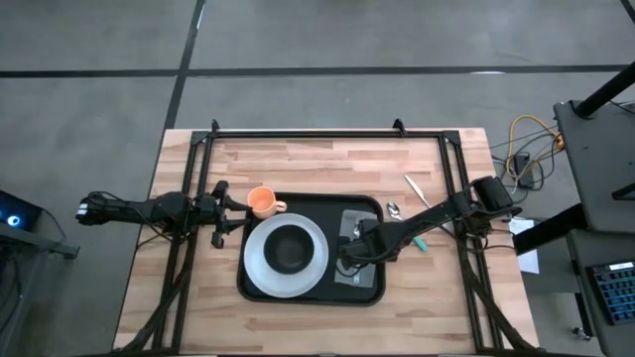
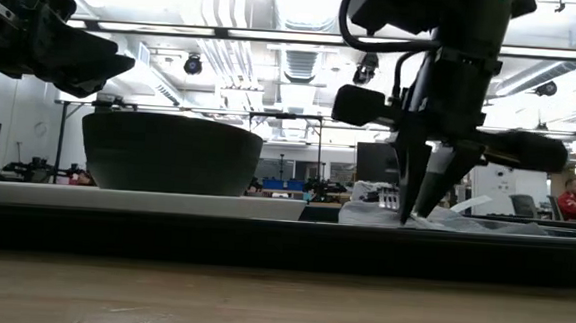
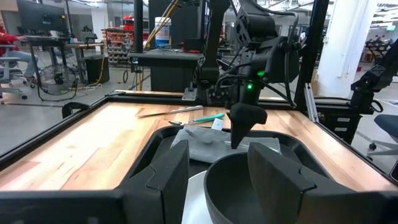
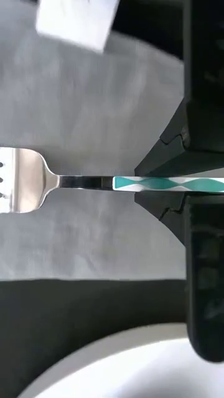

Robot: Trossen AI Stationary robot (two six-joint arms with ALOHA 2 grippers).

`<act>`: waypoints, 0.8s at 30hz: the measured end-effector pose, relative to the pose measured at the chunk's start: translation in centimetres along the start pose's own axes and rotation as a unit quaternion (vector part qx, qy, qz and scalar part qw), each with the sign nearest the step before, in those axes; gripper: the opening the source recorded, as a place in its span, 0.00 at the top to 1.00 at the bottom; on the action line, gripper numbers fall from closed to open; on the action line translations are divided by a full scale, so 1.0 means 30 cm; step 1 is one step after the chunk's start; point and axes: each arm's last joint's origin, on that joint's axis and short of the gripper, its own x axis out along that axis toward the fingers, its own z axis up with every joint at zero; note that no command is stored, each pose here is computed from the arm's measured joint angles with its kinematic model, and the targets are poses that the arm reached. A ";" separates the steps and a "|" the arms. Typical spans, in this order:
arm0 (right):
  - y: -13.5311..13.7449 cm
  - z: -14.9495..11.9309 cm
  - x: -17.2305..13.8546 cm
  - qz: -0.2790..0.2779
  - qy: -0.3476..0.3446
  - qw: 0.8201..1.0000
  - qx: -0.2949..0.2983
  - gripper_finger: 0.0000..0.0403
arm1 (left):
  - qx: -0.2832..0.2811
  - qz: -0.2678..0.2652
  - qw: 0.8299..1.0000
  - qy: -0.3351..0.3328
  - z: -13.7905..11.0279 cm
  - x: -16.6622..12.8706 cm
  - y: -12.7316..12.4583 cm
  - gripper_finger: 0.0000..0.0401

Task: Set up tray
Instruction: Put the blue fork on top of the grey napkin

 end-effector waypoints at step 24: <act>-0.002 -0.007 0.013 0.006 0.031 1.000 0.000 0.89 | 0.000 0.000 1.000 0.000 0.000 0.000 0.000 0.64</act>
